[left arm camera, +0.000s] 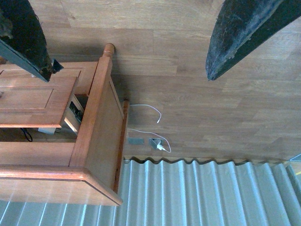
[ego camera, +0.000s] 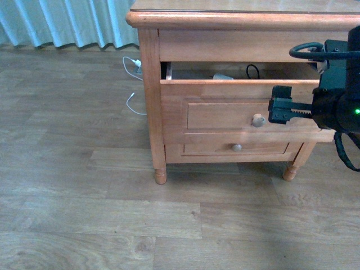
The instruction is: Put charger into drawer
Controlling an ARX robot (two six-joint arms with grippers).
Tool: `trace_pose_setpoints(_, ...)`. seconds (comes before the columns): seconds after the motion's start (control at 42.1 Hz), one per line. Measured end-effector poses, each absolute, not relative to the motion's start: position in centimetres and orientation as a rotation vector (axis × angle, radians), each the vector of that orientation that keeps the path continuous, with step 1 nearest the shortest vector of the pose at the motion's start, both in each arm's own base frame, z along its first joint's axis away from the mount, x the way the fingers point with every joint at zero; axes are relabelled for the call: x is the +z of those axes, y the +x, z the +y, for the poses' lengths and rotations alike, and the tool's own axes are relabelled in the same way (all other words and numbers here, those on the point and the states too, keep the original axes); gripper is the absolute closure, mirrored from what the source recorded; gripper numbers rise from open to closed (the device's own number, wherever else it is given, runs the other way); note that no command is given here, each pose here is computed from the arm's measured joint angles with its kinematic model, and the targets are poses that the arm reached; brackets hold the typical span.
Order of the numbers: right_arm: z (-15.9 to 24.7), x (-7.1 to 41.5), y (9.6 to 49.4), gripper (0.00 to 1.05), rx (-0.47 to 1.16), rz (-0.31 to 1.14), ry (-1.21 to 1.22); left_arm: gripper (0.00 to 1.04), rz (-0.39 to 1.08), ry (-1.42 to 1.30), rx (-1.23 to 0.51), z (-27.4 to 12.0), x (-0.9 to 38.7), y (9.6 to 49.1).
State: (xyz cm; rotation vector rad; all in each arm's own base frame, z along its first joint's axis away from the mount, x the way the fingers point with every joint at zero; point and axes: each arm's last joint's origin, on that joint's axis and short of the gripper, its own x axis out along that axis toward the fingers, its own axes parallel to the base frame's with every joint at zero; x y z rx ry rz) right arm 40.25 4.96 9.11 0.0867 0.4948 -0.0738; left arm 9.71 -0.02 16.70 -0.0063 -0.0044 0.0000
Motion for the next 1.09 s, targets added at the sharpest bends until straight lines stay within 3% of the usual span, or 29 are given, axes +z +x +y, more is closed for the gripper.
trace_pose_setpoints(0.499, 7.2, 10.0, 46.2, 0.08, -0.211, 0.332, 0.245, 0.06, -0.005, -0.006, 0.000, 0.0, 16.7, 9.7)
trace_pose_setpoints(1.093, 7.2, 9.2, 47.2, 0.08, -0.309, 0.319, 0.288, 0.06, -0.005, -0.006, 0.000, 0.0, 16.7, 9.7)
